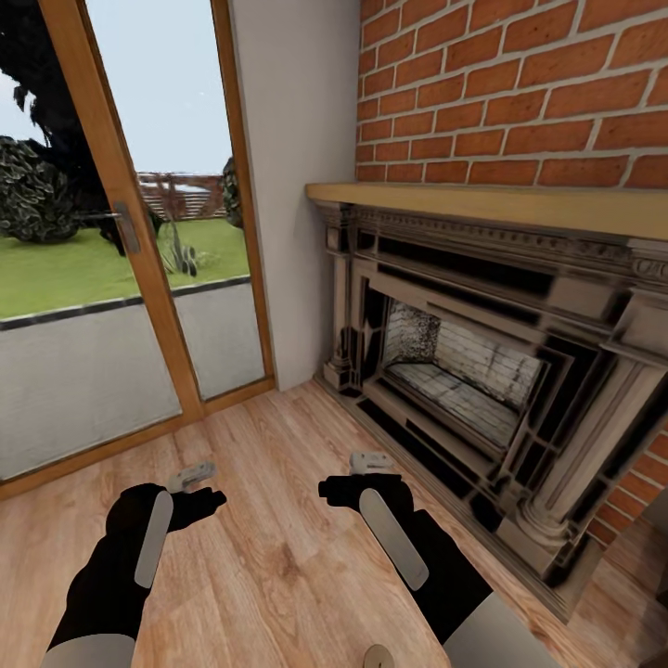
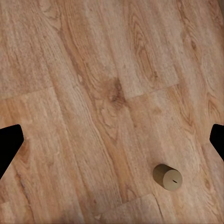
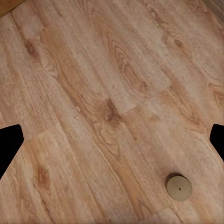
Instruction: Place each of the two pumpkins and all three candles from the living room inside a cabinet in the living room (use any cabinet), then make sure every cabinet is closed, and position the cauldron so it is next to a table in the living room.
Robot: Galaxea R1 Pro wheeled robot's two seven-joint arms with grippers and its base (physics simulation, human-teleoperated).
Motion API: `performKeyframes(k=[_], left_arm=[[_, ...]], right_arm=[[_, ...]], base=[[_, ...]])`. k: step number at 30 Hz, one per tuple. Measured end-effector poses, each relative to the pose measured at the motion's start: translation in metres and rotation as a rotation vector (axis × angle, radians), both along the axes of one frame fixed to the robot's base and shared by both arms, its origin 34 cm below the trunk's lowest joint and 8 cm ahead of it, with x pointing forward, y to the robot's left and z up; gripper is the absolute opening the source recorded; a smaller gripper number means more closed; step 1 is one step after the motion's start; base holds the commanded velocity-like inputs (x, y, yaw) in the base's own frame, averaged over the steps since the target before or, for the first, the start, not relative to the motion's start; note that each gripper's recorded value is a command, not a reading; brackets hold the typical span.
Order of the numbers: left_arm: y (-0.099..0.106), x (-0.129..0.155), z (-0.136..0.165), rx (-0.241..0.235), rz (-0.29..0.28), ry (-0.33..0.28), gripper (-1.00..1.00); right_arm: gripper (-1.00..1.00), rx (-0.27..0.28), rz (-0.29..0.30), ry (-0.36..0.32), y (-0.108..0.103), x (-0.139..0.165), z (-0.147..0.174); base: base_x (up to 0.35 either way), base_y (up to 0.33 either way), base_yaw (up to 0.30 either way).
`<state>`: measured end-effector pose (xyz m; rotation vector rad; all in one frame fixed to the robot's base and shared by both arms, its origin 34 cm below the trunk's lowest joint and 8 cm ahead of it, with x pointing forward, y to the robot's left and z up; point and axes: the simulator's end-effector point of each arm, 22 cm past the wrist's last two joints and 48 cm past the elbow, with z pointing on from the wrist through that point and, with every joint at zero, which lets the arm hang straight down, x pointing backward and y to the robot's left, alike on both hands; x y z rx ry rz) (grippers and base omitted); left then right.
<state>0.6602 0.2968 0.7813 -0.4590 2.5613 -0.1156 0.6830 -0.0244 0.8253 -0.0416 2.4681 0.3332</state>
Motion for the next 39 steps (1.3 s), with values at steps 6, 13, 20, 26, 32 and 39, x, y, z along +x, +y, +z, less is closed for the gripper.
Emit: performKeyframes(k=[6,13,20,26,32,39], left_arm=[[0.0,0.0,-0.009,0.005,0.001,0.0,1.0],[0.001,0.0,-0.02,0.013,0.003,0.001,1.0],[0.0,-0.004,-0.041,0.009,0.001,0.023,1.0],[0.001,-0.026,-0.098,0.003,0.005,0.12,1.0],[0.021,-0.037,-0.141,0.036,0.034,0.137,1.0],[0.018,-0.056,-0.184,0.033,0.042,0.183,1.0]], right_arm=[[1.0,0.0,-0.001,0.0,0.0,0.0,-0.009],[1.0,0.0,-0.002,-0.001,-0.001,0.0,-0.02],[1.0,0.001,-0.013,-0.016,-0.004,0.004,-0.031],[1.0,-0.01,-0.029,-0.003,-0.01,0.003,-0.052],[1.0,-0.021,-0.036,0.019,-0.013,-0.001,-0.072],[1.0,-0.032,-0.038,0.042,-0.013,-0.006,-0.094]], base=[[0.0,0.0,0.0],[0.0,0.0,0.0],[0.0,0.0,0.0],[0.0,0.0,0.0],[0.0,0.0,0.0],[0.0,0.0,0.0]])
